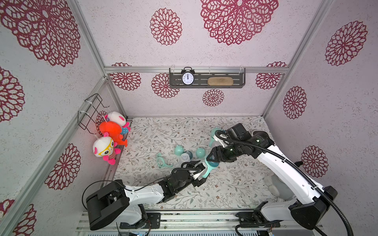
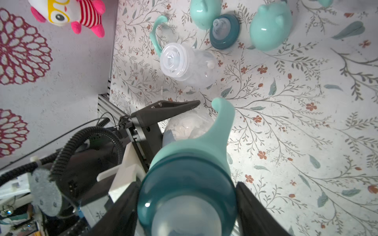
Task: Assemble the baby bottles
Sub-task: Close the nipple on the baby bottle.
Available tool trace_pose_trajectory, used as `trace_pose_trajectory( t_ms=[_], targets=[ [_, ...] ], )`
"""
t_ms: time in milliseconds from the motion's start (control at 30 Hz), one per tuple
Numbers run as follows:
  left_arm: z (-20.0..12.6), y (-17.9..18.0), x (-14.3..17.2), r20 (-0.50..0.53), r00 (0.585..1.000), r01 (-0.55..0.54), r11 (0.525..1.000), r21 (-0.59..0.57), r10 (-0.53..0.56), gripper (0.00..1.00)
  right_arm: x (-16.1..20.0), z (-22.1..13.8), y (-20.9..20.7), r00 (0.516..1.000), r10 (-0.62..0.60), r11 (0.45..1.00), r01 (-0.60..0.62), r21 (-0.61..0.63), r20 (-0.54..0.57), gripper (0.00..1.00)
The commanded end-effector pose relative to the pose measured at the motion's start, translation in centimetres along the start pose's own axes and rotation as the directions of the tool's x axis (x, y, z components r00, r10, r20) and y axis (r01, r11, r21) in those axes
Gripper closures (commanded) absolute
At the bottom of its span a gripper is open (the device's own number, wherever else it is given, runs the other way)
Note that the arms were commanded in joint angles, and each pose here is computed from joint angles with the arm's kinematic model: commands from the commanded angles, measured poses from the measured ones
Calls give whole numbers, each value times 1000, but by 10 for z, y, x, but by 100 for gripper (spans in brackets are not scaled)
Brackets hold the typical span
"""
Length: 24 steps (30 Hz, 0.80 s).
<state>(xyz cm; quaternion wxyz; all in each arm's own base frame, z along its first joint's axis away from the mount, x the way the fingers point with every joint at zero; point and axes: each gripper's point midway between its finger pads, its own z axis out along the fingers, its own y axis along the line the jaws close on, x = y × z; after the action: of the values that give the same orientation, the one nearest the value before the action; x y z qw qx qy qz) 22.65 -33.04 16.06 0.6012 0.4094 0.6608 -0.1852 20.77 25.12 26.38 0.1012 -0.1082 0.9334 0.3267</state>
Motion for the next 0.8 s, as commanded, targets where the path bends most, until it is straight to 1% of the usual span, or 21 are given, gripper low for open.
trace_pose_trajectory(
  t_ms=[0, 100, 133, 200, 400, 467, 533, 667, 767],
  targets=[
    [-7, 14, -72, 257, 966, 28, 996, -80, -6, 100, 10, -8, 28, 979, 196, 973, -200, -113, -46, 53],
    [-4, 11, -73, 251, 968, 11, 996, -89, 12, 100, 9, -9, 27, 947, 321, 940, -322, -116, -34, 53],
    [-4, 9, -73, 249, 968, 5, 996, -89, 17, 100, 10, -10, 26, 944, 328, 939, -329, -100, -33, 54],
    [-4, 9, -72, 247, 969, 5, 996, -89, 17, 100, 13, -11, 14, 948, 316, 949, -316, 2, -29, 58],
    [-4, 4, -73, 236, 971, -9, 998, -57, 23, 100, 10, -17, 6, 972, 231, 967, -225, 117, -43, 57],
    [-4, -1, -73, 228, 974, -15, 1000, -20, 19, 100, 8, -21, 1, 983, 180, 973, -172, 156, -38, 57],
    [-5, -4, -73, 220, 975, -16, 1000, 12, 13, 100, 6, -27, -6, 992, 119, 970, -109, 219, -33, 57],
    [-10, -8, -74, 212, 977, -8, 996, 87, -11, 100, 6, -31, -8, 999, -1, 972, 11, 235, -42, 57],
    [-14, -8, -77, 203, 978, 17, 989, 149, -47, 100, 9, -32, -13, 993, -96, 957, 111, 269, -66, 57]
  ],
)
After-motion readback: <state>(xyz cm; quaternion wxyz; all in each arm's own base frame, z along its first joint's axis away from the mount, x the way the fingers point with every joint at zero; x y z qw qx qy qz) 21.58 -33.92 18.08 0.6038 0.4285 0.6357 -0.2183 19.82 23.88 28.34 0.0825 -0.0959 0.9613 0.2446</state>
